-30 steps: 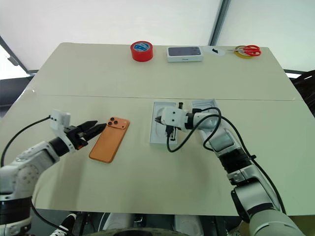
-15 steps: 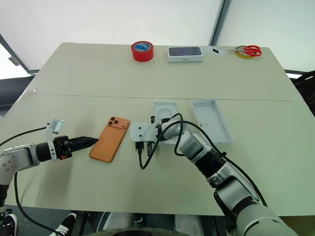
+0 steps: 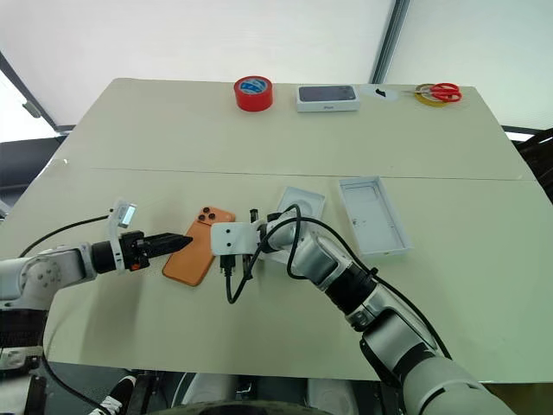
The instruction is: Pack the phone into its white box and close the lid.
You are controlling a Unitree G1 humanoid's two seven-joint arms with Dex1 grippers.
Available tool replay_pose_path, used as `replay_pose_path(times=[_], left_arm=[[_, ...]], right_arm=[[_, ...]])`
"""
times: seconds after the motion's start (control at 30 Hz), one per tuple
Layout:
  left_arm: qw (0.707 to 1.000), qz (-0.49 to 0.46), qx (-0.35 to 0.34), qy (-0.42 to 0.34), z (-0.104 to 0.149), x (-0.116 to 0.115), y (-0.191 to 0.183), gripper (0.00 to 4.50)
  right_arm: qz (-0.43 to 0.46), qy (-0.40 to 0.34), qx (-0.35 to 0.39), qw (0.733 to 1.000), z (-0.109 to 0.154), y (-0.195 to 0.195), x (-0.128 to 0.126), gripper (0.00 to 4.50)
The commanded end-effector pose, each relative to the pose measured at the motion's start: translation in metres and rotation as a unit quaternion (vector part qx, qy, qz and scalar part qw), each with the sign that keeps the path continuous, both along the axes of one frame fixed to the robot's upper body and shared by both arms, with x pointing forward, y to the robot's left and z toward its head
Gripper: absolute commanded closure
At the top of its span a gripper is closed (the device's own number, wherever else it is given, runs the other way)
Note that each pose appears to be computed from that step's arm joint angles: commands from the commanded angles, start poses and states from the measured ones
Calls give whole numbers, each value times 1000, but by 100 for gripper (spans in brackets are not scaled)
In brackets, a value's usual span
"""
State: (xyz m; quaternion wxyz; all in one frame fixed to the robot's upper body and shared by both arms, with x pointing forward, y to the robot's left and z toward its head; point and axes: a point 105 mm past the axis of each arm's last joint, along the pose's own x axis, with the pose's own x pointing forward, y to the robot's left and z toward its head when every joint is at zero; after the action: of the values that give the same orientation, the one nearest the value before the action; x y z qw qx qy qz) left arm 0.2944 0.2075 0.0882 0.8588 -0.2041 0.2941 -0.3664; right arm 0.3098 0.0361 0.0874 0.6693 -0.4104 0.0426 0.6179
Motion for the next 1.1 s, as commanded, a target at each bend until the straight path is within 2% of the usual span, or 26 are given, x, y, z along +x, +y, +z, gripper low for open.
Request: replay_pose_path(times=[0.03, 0.13, 0.27, 0.47, 0.57, 0.67, 0.77, 0.9, 1.1], left_arm=[[994, -59, -49, 81, -22, -22, -38, 156], [990, -66, -85, 95, -15, -24, -44, 156], [989, -49, -106, 93, -8, -16, -44, 156], [998, -45, 16, 40, -4, 0, -44, 156], [997, -71, 27, 20, 7, -2, -55, 156], [997, -72, -7, 29, 12, -4, -61, 156], [997, -60, -2, 39, 3, -5, -55, 156], [997, -9, -46, 61, -1, 0, -37, 156], [997, 14, -44, 62, -1, 0, -26, 156]], right_arm=[[2, -16, 2, 1000, 3, 4, 3, 437], [2, -12, 6, 1000, 4, 4, 2, 437], [1, -12, 8, 1000, 3, 4, 3, 437], [-4, -15, 6, 1000, 2, 1, 6, 437], [-4, -15, 9, 1000, 3, 1, 7, 437], [-5, -20, 8, 1000, 3, 1, 9, 437], [-6, -21, 6, 1000, 2, -1, 9, 437], [-10, -23, 7, 1000, 3, -4, 10, 437], [-14, -27, 4, 1000, 3, -6, 13, 437]])
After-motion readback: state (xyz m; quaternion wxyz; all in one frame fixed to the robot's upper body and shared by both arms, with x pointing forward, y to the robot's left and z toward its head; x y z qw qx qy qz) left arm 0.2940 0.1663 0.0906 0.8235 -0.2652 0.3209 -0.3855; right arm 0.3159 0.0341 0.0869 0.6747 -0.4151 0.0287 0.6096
